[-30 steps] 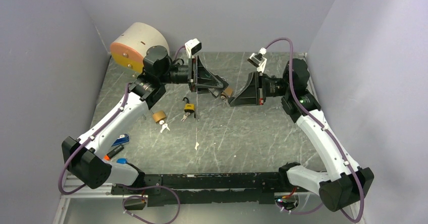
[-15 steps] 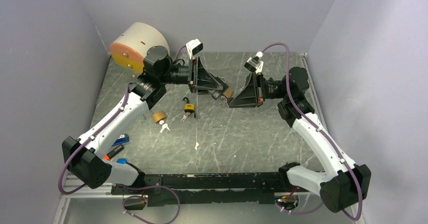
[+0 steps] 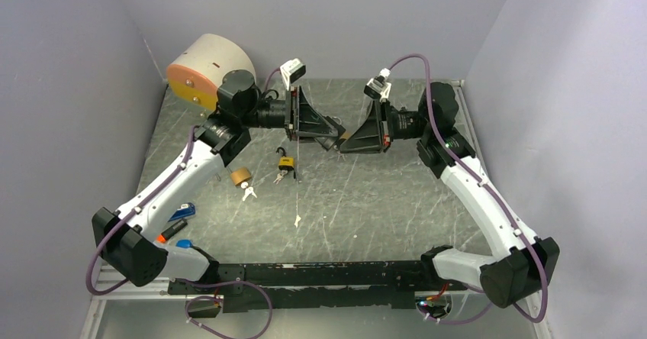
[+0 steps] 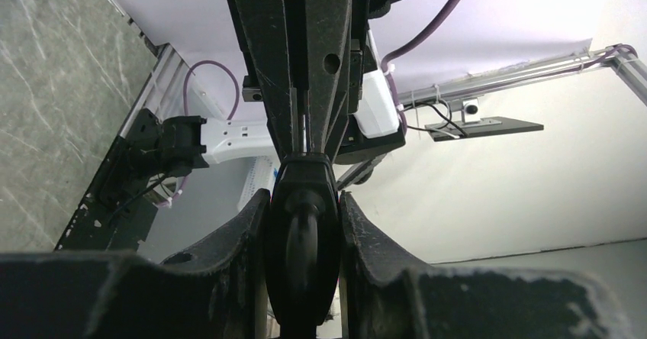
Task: Unlock with the key
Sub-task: Unlock the lock.
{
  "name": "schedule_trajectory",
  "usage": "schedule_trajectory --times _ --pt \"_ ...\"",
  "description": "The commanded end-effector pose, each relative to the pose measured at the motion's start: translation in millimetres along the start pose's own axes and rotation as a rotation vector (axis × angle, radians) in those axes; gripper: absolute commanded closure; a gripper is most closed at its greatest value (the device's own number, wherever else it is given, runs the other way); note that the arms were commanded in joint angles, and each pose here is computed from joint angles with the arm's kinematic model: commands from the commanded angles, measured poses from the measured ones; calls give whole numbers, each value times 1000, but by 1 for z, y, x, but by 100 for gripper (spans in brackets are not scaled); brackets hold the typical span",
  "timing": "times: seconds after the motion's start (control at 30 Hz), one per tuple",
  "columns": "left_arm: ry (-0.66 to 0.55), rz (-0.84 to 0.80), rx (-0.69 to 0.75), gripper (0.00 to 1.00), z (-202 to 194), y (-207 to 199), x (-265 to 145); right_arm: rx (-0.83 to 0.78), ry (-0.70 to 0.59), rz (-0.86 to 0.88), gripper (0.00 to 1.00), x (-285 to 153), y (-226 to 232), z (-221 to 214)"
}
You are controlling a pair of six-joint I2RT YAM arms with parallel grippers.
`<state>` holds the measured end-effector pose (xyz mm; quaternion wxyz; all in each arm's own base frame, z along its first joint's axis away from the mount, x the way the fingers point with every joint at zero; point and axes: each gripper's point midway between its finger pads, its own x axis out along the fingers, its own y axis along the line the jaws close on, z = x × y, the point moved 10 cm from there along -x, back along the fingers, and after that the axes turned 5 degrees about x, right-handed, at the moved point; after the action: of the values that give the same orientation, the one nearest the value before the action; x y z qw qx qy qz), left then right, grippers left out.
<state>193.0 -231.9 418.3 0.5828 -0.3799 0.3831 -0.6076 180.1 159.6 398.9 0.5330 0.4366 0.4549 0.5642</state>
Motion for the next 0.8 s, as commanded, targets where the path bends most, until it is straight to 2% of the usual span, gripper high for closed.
schedule_trajectory --times 0.0,0.17,0.3,0.47,0.67,0.77 --pt "207 -123 123 98 -35 -36 2 -32 -336 -88 100 12 -8 44" --pt "158 -138 239 98 -36 -38 1 33 -350 42 100 12 -7 40" --pt "81 -92 450 97 -31 -37 0 165 -337 224 100 7 -6 29" --pt "-21 -122 713 98 -15 -38 5 379 -313 442 100 -6 -8 9" --pt "7 -243 767 97 -5 -33 12 481 -299 550 100 -17 -11 -8" --pt "7 -248 766 97 -3 -31 13 461 -308 536 100 -18 -14 -12"
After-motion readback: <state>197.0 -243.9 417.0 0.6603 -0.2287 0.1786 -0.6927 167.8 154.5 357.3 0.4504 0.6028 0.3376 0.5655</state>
